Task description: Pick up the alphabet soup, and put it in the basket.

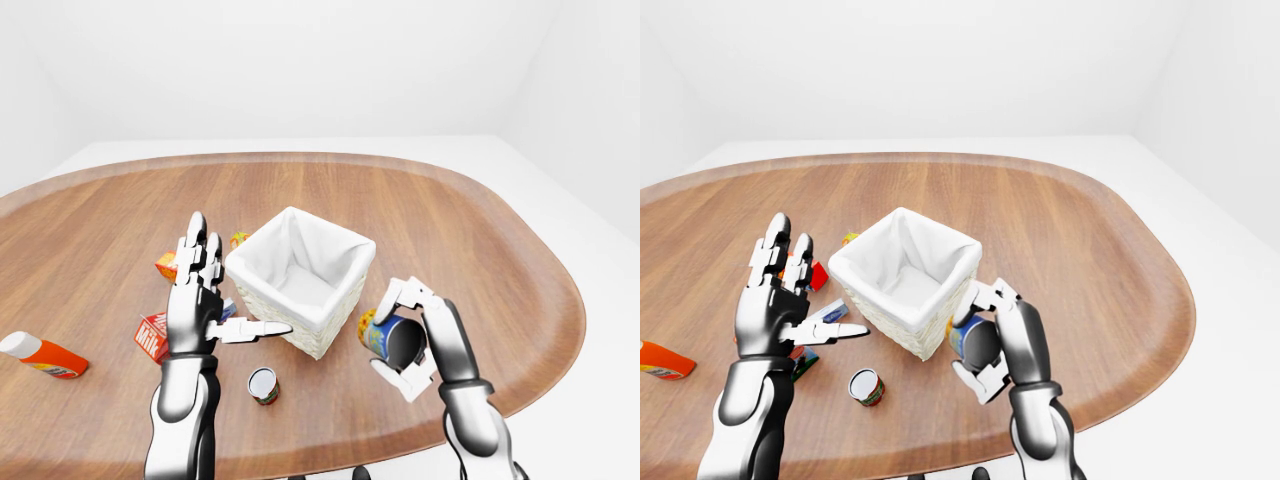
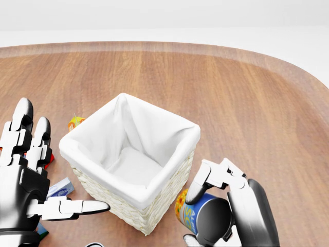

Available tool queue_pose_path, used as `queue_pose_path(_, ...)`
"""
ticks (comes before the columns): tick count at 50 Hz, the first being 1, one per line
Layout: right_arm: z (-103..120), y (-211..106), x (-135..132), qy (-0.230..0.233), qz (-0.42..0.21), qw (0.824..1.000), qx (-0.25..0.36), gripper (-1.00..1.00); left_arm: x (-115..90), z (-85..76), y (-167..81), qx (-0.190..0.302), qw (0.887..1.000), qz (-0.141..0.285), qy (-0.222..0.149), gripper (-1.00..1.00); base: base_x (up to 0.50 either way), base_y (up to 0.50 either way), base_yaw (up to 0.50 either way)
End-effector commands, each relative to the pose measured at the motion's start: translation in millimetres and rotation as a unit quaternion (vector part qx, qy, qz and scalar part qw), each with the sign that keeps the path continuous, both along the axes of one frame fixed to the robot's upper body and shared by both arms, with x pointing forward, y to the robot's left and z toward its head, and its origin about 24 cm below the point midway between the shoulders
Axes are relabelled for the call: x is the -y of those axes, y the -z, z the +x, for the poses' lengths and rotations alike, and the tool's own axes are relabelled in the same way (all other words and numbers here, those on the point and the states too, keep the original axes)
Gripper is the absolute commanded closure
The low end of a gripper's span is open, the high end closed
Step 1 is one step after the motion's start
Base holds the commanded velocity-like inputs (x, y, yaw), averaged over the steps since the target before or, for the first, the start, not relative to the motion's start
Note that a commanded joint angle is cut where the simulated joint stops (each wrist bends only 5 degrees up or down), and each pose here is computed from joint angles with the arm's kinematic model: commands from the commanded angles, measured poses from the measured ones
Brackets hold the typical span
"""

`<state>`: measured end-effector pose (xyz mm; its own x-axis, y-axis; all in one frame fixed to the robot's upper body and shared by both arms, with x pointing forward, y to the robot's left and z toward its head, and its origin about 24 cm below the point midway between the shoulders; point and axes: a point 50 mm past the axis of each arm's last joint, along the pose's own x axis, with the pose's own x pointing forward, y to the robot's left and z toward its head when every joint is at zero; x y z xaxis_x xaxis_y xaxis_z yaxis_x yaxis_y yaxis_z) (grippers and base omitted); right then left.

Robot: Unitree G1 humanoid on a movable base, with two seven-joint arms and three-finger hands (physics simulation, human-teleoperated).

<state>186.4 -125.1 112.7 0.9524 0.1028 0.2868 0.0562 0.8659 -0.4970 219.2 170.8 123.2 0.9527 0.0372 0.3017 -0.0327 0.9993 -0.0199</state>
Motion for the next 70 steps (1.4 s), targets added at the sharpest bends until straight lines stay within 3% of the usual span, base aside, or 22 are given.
queue_pose_path(1,2,-21,-5,0.005,-0.007,0.999,0.037,1.00,-1,0.7,0,0.000,1.000,-0.001,-0.001,-1.00,0.00,0.00,0.00)
queue_pose_path(26,11,-81,-38,-0.049,-0.059,0.983,0.167,1.00,0,1.2,3,-0.006,1.000,0.000,0.000,-1.00,0.00,0.00,0.00)
queue_pose_path(35,19,-92,-56,-0.071,-0.075,0.977,0.187,1.00,0,1.3,2,-0.005,1.000,0.000,0.001,-1.00,0.00,0.00,0.00)
queue_pose_path(57,56,-81,-69,-0.071,-0.091,0.983,0.146,1.00,-1,1.6,2,-0.005,1.000,-0.001,0.001,-1.00,0.00,0.00,0.00)
queue_pose_path(70,91,-89,-77,-0.067,-0.090,0.984,0.140,1.00,-2,1.3,-1,0.003,1.000,-0.004,0.001,-1.00,0.00,0.00,0.00)
